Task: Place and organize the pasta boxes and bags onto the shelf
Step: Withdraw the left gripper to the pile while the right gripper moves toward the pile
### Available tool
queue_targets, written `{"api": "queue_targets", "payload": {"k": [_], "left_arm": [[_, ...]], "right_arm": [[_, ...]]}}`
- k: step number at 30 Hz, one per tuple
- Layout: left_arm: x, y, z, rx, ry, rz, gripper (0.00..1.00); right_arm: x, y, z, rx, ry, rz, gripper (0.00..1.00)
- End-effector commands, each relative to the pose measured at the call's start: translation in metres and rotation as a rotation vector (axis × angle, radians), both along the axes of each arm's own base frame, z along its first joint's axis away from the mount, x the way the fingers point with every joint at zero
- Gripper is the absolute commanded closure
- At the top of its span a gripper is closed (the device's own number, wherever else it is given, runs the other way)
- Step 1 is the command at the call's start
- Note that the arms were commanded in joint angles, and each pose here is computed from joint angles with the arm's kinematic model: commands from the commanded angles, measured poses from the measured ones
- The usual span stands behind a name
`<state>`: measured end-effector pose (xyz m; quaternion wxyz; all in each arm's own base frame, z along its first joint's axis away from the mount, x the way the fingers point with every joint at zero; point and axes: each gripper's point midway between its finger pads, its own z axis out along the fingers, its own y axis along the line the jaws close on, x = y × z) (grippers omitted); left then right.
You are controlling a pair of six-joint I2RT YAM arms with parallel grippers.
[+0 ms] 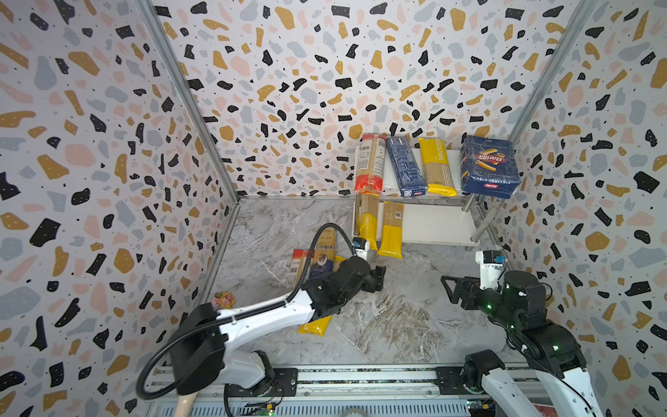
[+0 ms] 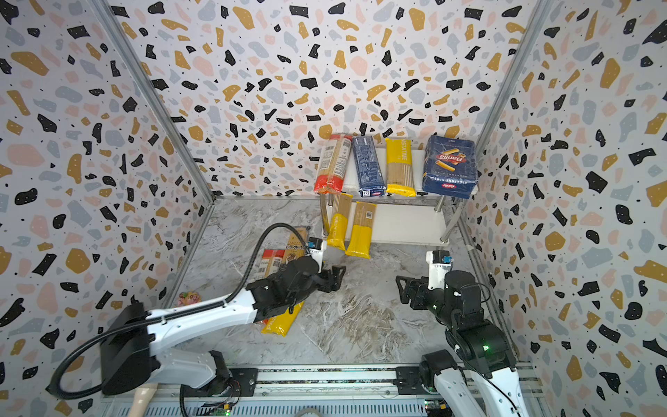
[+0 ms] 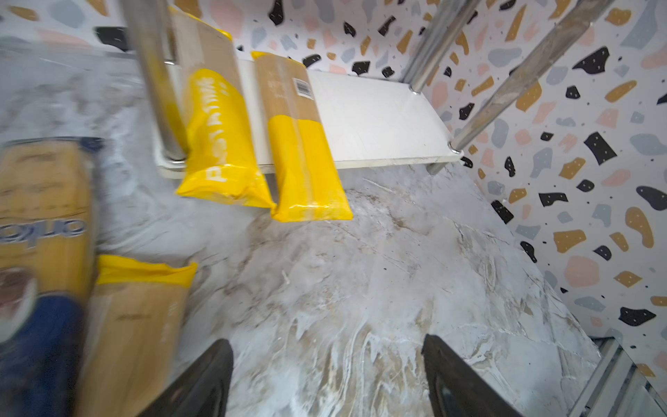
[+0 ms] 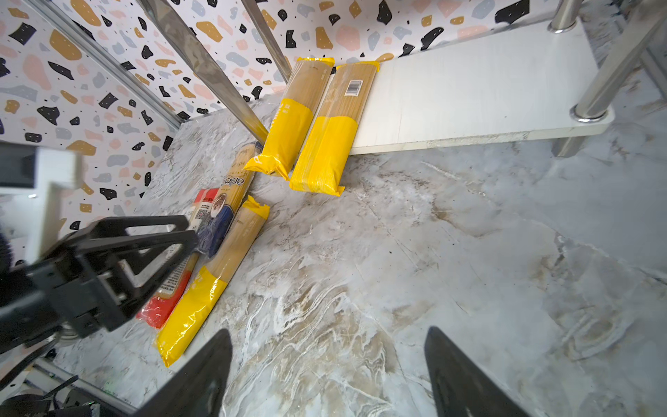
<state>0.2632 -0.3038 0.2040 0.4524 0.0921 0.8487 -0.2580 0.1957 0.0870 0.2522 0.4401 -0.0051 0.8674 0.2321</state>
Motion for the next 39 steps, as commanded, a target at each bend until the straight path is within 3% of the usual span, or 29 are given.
{"api": "queue_targets", "payload": {"k": [1,8,15,22,31,39], "left_arm": [[-0.010,0.053,-0.002,-0.009,-0.007,0.150,0.16],[-0.037,0.130,-0.011,-0.041,-0.016,0.301,0.10],[-0.039,0.148,-0.052,0.035,0.064,0.343,0.07],[0.002,0.180,-0.080,-0.080,0.170,0.426,0.06],[0.064,0.137,-0.086,0.023,0.218,0.352,0.08],[0.103,0.119,-0.119,0.127,0.270,0.338,0.09]], "right_arm": [[0.005,0.015,-0.011,0.061,0.046,0.048,0.16],[0.007,0.056,-0.033,0.069,0.102,0.135,0.16],[-0.001,0.126,-0.049,0.000,0.121,0.252,0.16],[-0.009,0.169,-0.055,-0.044,0.122,0.345,0.16],[-0.007,0.145,-0.043,-0.053,0.074,0.305,0.16],[0.005,0.123,-0.036,-0.035,0.062,0.282,0.16]]}}
